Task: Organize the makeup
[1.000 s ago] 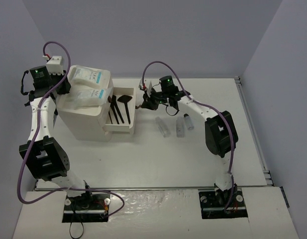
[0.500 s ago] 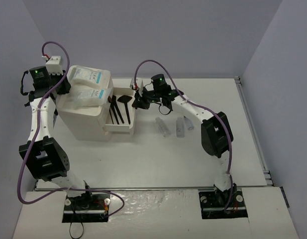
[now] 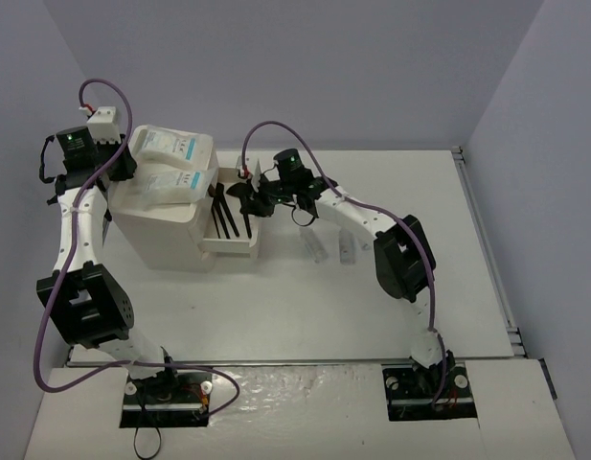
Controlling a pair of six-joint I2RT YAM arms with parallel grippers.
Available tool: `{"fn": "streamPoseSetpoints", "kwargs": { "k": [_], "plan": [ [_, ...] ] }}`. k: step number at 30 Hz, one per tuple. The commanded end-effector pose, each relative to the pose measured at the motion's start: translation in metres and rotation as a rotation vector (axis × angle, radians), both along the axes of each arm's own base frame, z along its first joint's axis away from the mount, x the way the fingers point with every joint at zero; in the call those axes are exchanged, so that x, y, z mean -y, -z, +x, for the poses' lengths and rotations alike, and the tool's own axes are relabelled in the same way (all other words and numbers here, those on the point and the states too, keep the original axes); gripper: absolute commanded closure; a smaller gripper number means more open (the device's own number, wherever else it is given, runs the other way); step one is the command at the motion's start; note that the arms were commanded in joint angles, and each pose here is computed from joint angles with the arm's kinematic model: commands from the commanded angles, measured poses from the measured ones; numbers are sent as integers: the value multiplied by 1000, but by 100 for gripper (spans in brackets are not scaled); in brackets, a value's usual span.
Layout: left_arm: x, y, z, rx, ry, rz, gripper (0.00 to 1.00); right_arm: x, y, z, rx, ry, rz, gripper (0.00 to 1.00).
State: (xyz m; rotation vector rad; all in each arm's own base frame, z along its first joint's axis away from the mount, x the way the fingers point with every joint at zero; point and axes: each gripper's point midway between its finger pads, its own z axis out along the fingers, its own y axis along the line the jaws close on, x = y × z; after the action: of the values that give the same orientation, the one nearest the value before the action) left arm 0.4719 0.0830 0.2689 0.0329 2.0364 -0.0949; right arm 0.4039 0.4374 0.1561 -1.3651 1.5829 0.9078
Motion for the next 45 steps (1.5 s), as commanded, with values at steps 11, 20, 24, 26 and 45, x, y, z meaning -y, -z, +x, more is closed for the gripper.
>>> {"fn": "streamPoseSetpoints", "kwargs": {
  "k": [11, 20, 24, 26, 45],
  "plan": [
    [45, 28, -2, -86, 80, -169, 100, 78, -53, 18, 124, 40, 83, 41],
    [48, 32, -2, -100, 83, -168, 100, 59, -8, 21, 126, -71, 47, 34],
    [55, 35, 0, -110, 91, -175, 100, 37, -6, 18, 154, -92, 40, 32],
    [57, 37, 0, -117, 94, -176, 100, 27, -6, 17, 166, -98, 40, 32],
    [82, 46, 3, -151, 150, -197, 100, -42, -34, 15, 214, -101, 191, 31]
  ]
}}
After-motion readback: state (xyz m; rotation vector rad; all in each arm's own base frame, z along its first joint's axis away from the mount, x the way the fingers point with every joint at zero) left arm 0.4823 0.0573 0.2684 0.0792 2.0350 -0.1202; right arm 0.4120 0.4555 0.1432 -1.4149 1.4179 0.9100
